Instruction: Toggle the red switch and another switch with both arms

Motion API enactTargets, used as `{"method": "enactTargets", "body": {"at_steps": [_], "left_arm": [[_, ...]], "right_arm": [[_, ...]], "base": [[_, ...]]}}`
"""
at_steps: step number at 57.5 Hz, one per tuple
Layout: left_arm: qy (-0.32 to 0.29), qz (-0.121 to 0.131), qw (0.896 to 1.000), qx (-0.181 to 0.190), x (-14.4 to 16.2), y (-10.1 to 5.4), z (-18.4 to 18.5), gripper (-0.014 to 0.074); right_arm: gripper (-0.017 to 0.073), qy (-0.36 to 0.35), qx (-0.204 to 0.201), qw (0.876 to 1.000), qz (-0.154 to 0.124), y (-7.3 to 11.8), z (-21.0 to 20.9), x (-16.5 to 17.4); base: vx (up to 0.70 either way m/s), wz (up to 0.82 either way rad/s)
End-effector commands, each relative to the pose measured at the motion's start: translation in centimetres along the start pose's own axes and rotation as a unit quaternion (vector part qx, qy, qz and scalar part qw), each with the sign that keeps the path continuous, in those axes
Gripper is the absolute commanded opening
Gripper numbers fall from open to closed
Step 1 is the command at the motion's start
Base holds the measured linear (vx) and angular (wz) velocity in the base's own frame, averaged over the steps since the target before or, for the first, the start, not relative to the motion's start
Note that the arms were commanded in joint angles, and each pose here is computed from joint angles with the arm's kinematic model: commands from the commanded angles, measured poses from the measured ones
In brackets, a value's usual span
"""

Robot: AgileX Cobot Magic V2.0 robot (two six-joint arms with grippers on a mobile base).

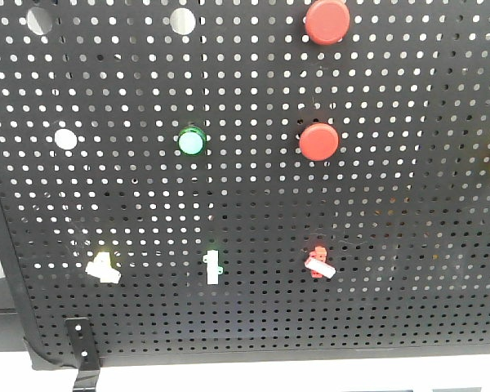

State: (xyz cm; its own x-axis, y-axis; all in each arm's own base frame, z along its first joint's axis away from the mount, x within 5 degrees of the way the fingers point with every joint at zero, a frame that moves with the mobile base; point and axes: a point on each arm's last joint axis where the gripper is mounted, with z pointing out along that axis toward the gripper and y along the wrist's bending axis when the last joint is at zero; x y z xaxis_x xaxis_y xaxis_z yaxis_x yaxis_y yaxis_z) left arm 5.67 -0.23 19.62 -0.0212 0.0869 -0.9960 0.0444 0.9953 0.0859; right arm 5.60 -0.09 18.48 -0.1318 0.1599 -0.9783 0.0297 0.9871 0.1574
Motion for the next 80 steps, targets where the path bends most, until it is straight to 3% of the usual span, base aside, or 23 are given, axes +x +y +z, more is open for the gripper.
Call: {"method": "enactTargets", "body": {"at_steps": [1, 13, 20, 28, 34, 43, 49, 55, 62, 72, 80], "left_arm": [[-0.059, -0.006, 0.998, -0.004, -0.7, 0.0, -0.1, 0.0003], [-0.131, -0.006, 0.991, -0.007, -2.1, 0.1, -0.3, 0.0003], [-0.213, -0.008, 0.977, -0.012, -4.0, 0.2, -0.9, 0.0003], [-0.229, -0.011, 0.973, -0.014, -7.2, 0.6, -1.7, 0.0003], [-0.241, -0.01, 0.97, -0.016, -10.4, 0.8, -2.5, 0.0003], [-0.273, -0.008, 0.962, -0.019, -15.4, 1.3, -3.1, 0.0003], [-0.284, -0.008, 0.959, -0.019, -18.1, 1.5, -3.0, 0.0003], [-0.271, -0.008, 0.962, -0.018, -19.4, 1.6, -1.7, 0.0003], [-0.216, -0.008, 0.976, -0.014, -18.9, 1.6, 1.0, 0.0003], [-0.112, -0.009, 0.994, -0.007, -16.5, 1.4, 4.3, 0.0003], [-0.081, -0.009, 0.997, -0.005, -15.5, 1.3, 5.5, 0.0003]], "right_arm": [[-0.0006, -0.05, -0.008, 0.999, -0.001, 0.1, -0.1, -0.7], [-0.0006, -0.115, -0.023, 0.993, 0.006, 0.4, -0.3, -2.0], [-0.0006, -0.195, -0.04, 0.98, 0.013, 0.9, -1.2, -4.6], [-0.0006, -0.233, -0.047, 0.971, 0.014, 1.4, -2.4, -8.0], [-0.0006, -0.232, -0.046, 0.972, 0.014, 1.8, -2.7, -10.6], [-0.0006, -0.174, -0.034, 0.984, 0.021, 2.3, -2.0, -13.9], [-0.0006, -0.165, -0.032, 0.986, 0.021, 2.6, -1.4, -16.0], [-0.0006, -0.207, -0.039, 0.977, 0.012, 2.9, -0.7, -17.6], [-0.0006, -0.244, -0.049, 0.968, 0.014, 3.1, 0.9, -18.5], [-0.0006, -0.172, -0.036, 0.984, 0.014, 3.0, 3.9, -17.4], [-0.0006, -0.097, -0.022, 0.995, 0.008, 2.7, 6.6, -16.0]], "base": [[0.0, 0.0], [0.0, 0.0], [0.0, 0.0], [0.0, 0.0], [0.0, 0.0], [0.0, 0.0], [0.0, 0.0], [0.0, 0.0], [0.0, 0.0], [0.0, 0.0], [0.0, 0.0]]}}
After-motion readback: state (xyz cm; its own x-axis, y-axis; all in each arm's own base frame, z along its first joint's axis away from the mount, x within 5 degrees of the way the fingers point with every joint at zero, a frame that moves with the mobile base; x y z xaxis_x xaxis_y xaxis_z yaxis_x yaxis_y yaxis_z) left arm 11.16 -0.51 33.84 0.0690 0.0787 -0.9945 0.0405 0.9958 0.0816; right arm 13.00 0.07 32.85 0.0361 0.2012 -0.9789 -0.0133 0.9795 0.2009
